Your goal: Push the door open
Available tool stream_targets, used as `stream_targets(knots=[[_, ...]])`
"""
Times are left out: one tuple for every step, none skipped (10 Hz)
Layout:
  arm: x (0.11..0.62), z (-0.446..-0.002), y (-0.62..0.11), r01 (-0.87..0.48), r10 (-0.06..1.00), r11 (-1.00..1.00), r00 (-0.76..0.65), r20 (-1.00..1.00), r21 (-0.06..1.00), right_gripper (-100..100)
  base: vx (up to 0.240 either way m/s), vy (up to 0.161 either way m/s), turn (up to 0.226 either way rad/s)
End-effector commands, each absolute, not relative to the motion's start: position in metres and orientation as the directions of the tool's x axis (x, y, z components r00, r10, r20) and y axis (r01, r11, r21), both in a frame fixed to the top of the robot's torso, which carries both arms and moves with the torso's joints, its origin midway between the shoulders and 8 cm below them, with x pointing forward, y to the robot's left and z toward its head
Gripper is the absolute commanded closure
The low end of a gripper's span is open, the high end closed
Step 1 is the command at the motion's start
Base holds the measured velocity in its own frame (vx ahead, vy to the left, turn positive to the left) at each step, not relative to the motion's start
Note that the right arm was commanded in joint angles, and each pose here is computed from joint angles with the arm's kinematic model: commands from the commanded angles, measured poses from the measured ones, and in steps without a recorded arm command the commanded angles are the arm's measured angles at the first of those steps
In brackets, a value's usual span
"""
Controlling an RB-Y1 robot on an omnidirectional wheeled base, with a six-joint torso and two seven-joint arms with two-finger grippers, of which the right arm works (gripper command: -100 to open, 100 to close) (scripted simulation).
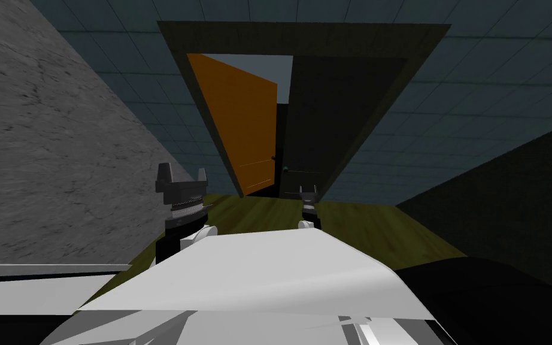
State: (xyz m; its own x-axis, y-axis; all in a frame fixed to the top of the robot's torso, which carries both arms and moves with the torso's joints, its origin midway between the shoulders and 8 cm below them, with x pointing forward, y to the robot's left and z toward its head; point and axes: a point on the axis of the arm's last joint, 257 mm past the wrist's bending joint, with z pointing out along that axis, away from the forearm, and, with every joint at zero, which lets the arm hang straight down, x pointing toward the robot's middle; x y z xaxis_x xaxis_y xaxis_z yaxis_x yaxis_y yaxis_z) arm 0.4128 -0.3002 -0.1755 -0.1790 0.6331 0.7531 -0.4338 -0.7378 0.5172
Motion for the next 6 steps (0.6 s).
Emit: stream_targets(knots=[[0.413, -0.187, -0.303, -0.429, 0.602, -0.759, -0.173, 0.78, 0.491, -100, 0.085, -0.022, 0.134], [0.413, -0.195, -0.304, -0.426, 0.584, -0.77, -0.168, 0.794, 0.475, -100, 0.101, -0.037, 0.134], [0.413, -0.202, -0.306, -0.423, 0.565, -0.781, -0.163, 0.809, 0.46, -100, 0.106, -0.027, 0.17], [0.413, -0.21, -0.308, -0.421, 0.546, -0.791, -0.158, 0.823, 0.444, -100, 0.103, -0.046, 0.148], [0.413, -0.217, -0.309, -0.419, 0.527, -0.8, -0.152, 0.836, 0.429, -100, 0.102, -0.036, 0.153], [0.413, -0.224, -0.311, -0.418, 0.508, -0.809, -0.146, 0.849, 0.412, -100, 0.088, -0.013, 0.147]])
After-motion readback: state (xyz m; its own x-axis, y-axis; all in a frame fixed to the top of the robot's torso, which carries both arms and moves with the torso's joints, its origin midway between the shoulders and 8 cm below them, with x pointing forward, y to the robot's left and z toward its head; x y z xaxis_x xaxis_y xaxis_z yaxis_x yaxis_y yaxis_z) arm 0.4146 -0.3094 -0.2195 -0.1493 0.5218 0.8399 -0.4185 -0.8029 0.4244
